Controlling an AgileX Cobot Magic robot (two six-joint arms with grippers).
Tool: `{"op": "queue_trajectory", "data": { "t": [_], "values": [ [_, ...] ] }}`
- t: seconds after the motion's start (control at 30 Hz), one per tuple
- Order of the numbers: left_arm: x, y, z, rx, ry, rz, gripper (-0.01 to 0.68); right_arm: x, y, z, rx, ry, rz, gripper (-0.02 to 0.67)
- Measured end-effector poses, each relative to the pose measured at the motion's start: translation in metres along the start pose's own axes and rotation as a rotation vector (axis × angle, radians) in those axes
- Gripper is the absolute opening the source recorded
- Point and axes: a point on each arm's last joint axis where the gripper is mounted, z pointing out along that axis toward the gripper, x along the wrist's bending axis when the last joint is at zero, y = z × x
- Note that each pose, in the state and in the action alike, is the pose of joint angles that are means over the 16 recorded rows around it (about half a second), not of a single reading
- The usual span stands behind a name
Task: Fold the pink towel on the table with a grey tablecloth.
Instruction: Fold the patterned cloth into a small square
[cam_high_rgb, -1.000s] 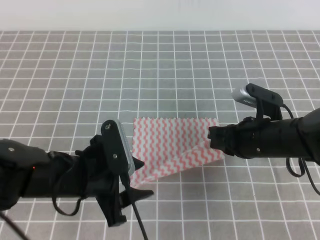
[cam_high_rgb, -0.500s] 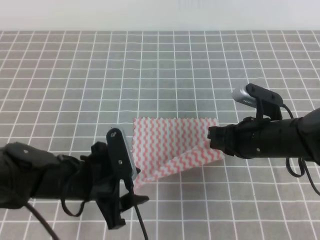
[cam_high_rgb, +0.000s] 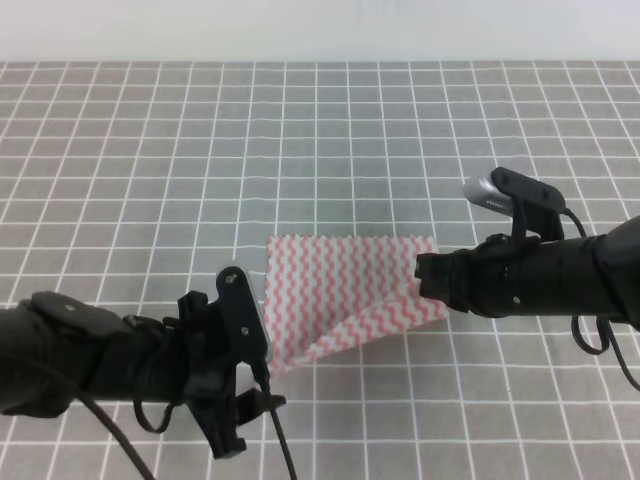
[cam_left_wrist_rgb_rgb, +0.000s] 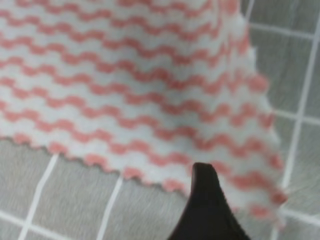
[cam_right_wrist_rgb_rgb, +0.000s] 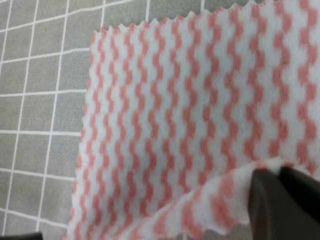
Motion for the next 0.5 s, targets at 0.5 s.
{"op": "queue_trajectory", "data": {
  "t": [0.5],
  "values": [
    [0.0015, -0.0027, 0.0049, 0.008, 0.011, -0.036, 0.28, 0.0008, -0.0007, -0.0003, 0.008, 0.008, -0.015, -0.015]
  ]
}}
